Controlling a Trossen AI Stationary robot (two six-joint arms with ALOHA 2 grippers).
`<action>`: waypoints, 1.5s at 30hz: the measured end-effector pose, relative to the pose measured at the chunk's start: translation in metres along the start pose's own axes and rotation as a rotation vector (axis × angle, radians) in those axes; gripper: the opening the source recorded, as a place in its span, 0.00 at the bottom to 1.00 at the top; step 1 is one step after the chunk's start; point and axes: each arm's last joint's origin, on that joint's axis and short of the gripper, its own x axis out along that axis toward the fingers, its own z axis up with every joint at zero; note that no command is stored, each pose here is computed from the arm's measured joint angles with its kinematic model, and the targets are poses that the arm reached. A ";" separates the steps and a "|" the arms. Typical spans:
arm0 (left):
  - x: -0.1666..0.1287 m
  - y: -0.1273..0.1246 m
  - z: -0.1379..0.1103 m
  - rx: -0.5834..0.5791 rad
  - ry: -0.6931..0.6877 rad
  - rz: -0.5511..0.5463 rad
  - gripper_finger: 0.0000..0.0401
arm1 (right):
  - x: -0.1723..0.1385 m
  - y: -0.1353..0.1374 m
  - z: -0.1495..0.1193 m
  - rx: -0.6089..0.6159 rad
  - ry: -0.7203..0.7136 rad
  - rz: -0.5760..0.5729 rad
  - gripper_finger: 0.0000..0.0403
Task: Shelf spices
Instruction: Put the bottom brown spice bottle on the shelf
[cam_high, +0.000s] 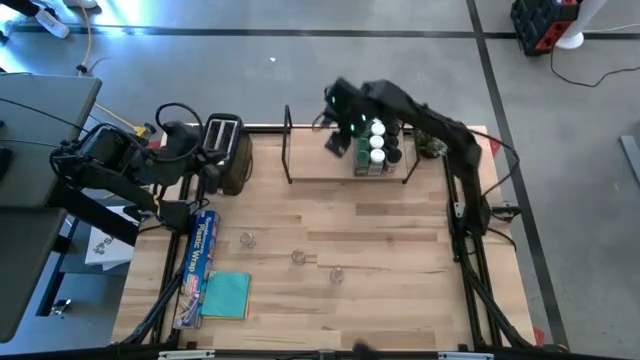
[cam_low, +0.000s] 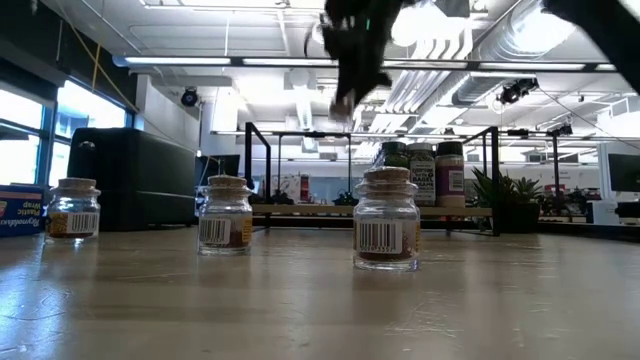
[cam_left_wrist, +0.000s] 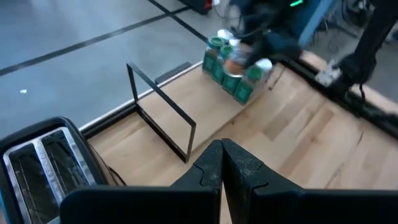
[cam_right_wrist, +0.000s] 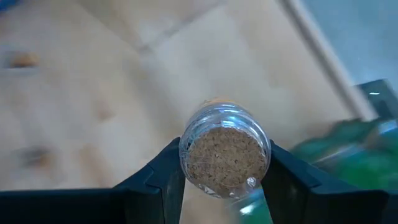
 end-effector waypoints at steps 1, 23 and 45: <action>0.000 0.000 0.000 -0.019 -0.007 0.005 0.00 | 0.009 -0.016 0.006 -0.005 0.010 -0.016 0.40; 0.010 0.004 0.008 -0.266 -0.143 0.170 0.00 | 0.126 -0.112 0.022 -0.088 0.157 -0.049 0.40; 0.012 0.002 0.008 -0.263 -0.088 0.123 0.00 | 0.126 -0.114 0.019 -0.096 0.197 -0.137 0.55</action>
